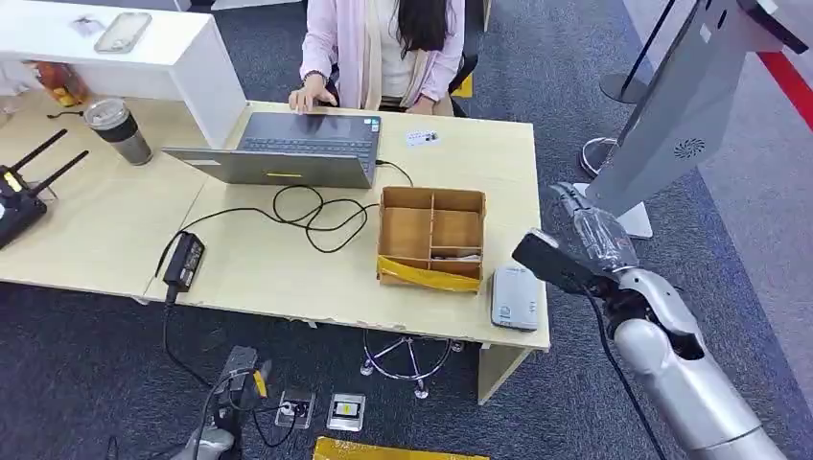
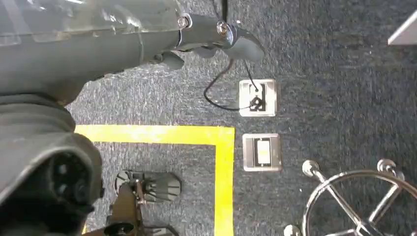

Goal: Pass the card to the sensor for recognition and then transmit it.

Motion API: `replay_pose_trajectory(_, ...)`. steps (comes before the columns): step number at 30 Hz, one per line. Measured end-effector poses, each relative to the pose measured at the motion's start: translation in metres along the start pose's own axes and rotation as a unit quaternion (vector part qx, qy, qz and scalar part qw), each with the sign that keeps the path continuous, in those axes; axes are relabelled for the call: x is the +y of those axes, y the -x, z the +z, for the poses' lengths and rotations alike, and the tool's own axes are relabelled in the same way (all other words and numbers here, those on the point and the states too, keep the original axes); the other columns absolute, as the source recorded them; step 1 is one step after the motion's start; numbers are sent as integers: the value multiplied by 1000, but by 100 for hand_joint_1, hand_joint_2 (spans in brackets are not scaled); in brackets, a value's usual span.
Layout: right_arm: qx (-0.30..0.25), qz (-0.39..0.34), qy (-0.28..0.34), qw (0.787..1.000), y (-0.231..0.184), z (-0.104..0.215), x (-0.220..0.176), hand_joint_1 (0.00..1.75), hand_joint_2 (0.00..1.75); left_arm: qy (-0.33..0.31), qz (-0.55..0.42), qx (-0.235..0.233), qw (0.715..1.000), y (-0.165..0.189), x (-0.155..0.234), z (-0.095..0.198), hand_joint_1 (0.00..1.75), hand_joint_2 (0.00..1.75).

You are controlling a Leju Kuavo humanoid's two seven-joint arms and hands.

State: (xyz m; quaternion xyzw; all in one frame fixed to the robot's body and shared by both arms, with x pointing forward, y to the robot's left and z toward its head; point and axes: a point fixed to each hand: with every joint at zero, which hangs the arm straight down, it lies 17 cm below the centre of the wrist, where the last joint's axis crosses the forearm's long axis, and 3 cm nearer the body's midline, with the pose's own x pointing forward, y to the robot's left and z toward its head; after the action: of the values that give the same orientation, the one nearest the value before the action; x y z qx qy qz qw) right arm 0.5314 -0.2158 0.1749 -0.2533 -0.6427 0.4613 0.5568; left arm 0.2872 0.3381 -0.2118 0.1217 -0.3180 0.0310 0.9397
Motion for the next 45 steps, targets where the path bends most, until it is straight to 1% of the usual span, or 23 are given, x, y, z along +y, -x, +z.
replay_pose_trajectory(8, -69, -8, 0, 998, -60, 33, 15, 0, 175, -11, 4, 6, 1000, 8, 7, 0, 0, 0)
replay_pose_trajectory(13, -90, -18, 1, 996, -80, 47, 29, 0, 175, -17, 7, 10, 1000, 11, 10, 1, 0, 0)
replay_pose_trajectory(17, -86, -40, 14, 995, -86, 51, 40, 0, 175, -16, 7, 10, 1000, 12, 9, 1, 0, 0)
replay_pose_trajectory(19, -83, -45, 43, 995, -86, 49, 37, 0, 175, -16, 7, 10, 1000, 11, 8, 1, 0, 0)
replay_pose_trajectory(22, -75, -23, 83, 993, -78, 44, 34, 0, 175, -15, 5, 9, 1000, 11, 7, 1, 0, 0)
replay_pose_trajectory(25, -62, -1, 102, 993, -68, 39, 39, 0, 175, -14, 3, 8, 1000, 11, 5, 2, 0, 0)
replay_pose_trajectory(29, -45, 9, 90, 995, -57, 34, 58, 0, 175, -12, -2, 7, 1000, 10, 3, 2, 0, 0)
replay_pose_trajectory(34, -36, 32, 77, 996, -54, 26, 76, 0, 175, -5, -7, 3, 1000, 8, -3, 2, 0, 0)
replay_pose_trajectory(45, -24, 44, 46, 998, -64, 12, 100, 0, 175, 2, -13, 2, 1000, 4, -10, 3, 0, 0)
